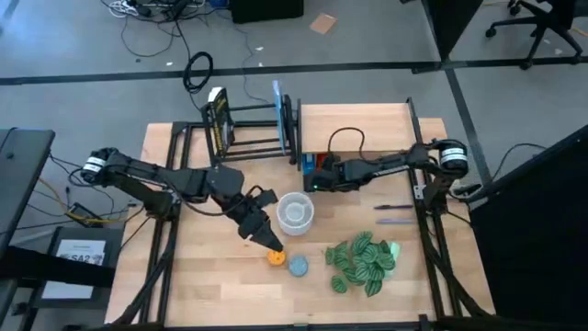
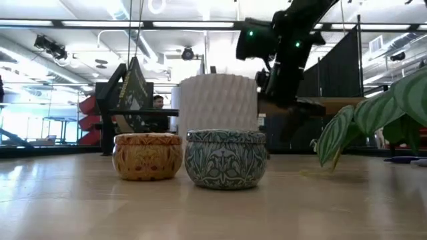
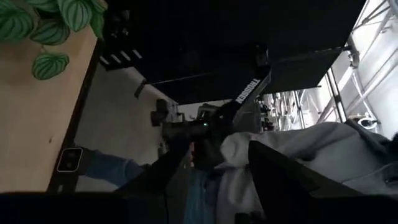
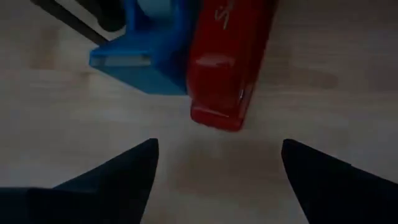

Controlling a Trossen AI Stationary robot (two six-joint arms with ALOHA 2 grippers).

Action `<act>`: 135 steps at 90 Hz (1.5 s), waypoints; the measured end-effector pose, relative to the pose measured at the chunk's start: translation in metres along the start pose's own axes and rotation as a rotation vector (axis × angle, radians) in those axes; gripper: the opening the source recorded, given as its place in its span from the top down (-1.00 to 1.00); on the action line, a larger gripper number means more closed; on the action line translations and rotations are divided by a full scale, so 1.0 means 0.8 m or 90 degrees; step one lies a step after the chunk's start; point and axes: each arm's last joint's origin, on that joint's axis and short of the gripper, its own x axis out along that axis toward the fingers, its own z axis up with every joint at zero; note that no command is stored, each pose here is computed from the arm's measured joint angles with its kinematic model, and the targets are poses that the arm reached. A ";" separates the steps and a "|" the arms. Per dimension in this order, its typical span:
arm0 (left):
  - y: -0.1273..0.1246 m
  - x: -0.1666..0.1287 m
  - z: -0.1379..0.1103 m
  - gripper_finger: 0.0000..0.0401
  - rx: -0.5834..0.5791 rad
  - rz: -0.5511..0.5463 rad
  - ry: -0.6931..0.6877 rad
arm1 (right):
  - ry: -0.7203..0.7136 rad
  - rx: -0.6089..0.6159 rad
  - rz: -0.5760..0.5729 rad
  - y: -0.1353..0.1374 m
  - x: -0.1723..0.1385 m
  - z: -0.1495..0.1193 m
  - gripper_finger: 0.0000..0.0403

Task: Stock shelves
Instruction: Remove the red stapler from under the shelf

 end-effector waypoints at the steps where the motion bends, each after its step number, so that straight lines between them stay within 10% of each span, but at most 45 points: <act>1: 0.000 0.000 0.000 0.30 -0.003 0.000 0.000 | -0.001 0.000 0.000 0.000 0.000 0.001 -0.53; 57: 0.000 0.000 0.001 0.30 -0.022 0.005 -0.019 | -0.010 -0.021 -0.129 -0.032 0.009 0.035 -0.52; 87: 0.000 0.000 0.001 0.30 -0.024 0.006 -0.022 | -0.020 -0.061 -0.080 -0.023 0.016 0.045 -0.51; 135: 0.001 0.000 0.002 0.30 -0.026 0.012 -0.045 | -0.020 -0.087 -0.097 -0.036 0.029 0.056 0.14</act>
